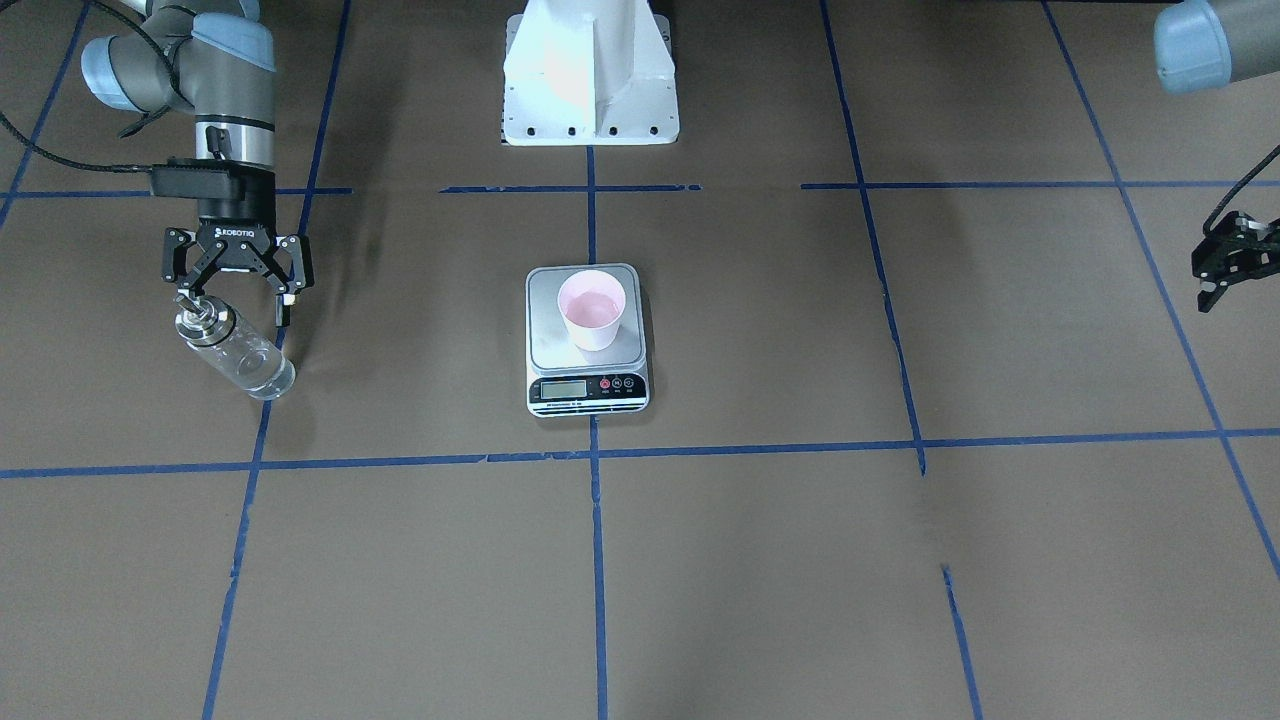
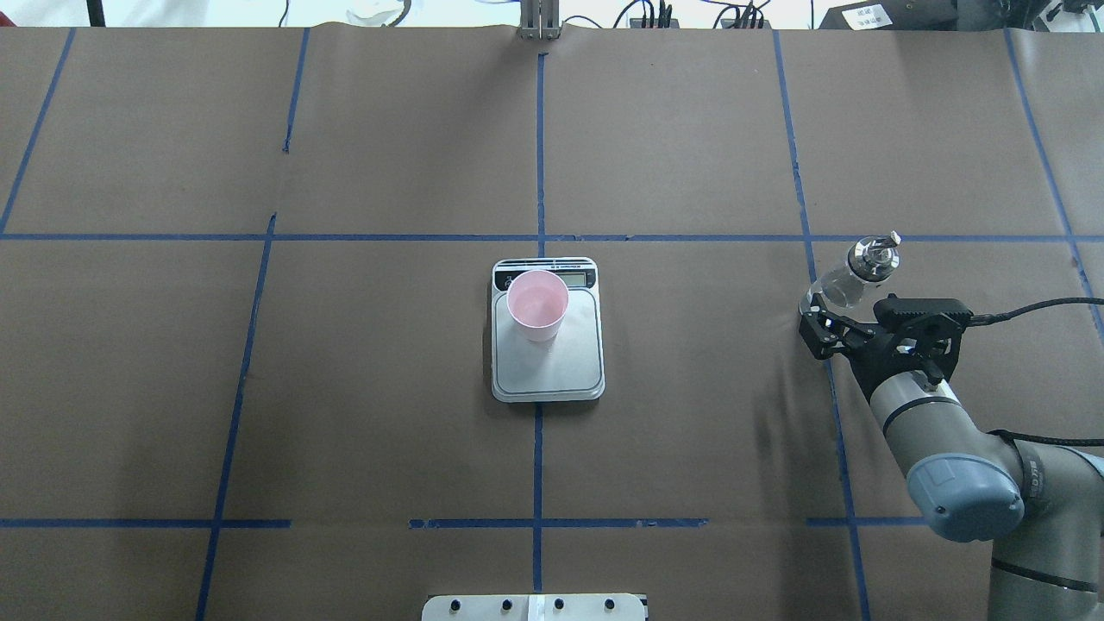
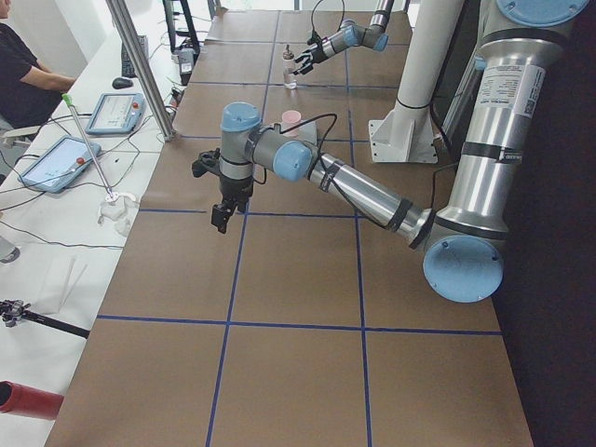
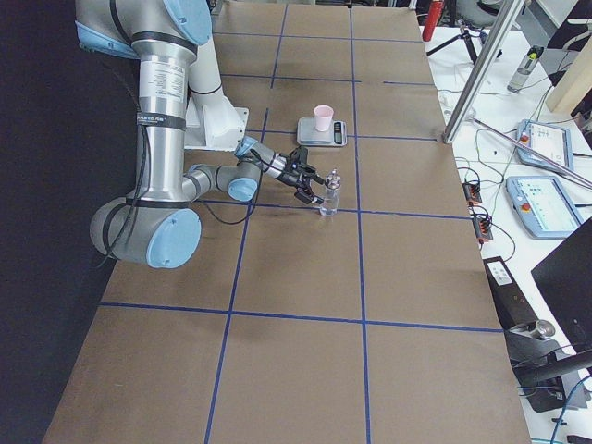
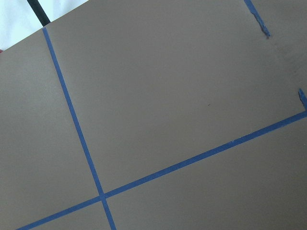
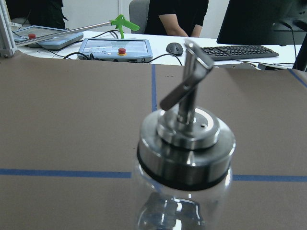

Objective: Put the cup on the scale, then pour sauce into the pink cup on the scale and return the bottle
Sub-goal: 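Move the right gripper to the glass sauce bottle while the left arm retracts, then close the right gripper around the glass sauce bottle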

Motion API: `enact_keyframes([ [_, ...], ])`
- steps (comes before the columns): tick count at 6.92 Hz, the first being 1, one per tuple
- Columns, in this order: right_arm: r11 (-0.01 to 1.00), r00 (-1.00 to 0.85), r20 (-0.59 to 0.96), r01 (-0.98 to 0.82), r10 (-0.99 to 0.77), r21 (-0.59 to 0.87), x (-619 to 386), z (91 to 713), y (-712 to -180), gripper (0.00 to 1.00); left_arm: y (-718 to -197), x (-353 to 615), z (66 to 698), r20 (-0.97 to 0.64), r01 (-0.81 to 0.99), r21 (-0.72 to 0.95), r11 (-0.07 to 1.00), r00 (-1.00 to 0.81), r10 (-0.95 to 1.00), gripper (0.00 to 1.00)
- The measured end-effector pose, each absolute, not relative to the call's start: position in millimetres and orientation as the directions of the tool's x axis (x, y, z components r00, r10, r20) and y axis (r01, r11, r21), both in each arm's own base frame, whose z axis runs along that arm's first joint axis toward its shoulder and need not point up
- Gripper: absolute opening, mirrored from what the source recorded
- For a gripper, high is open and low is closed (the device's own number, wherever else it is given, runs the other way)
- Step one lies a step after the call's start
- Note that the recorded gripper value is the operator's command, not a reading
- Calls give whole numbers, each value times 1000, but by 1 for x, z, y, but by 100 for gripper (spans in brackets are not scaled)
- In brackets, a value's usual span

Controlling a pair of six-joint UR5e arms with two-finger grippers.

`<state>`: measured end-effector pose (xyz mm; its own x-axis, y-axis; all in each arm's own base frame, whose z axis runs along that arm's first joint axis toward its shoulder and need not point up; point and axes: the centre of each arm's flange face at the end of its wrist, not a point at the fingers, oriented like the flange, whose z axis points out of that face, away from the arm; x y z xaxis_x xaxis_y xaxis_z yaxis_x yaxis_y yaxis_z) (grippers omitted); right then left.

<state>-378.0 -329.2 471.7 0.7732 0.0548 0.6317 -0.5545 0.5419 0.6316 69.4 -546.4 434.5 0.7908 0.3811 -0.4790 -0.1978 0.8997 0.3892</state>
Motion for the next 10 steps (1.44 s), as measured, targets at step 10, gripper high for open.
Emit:
enact_keyframes([
  [10, 523, 791, 606, -553, 85, 648, -398, 489, -351, 100, -543, 66, 426, -481, -185, 398, 898, 792, 376, 100],
])
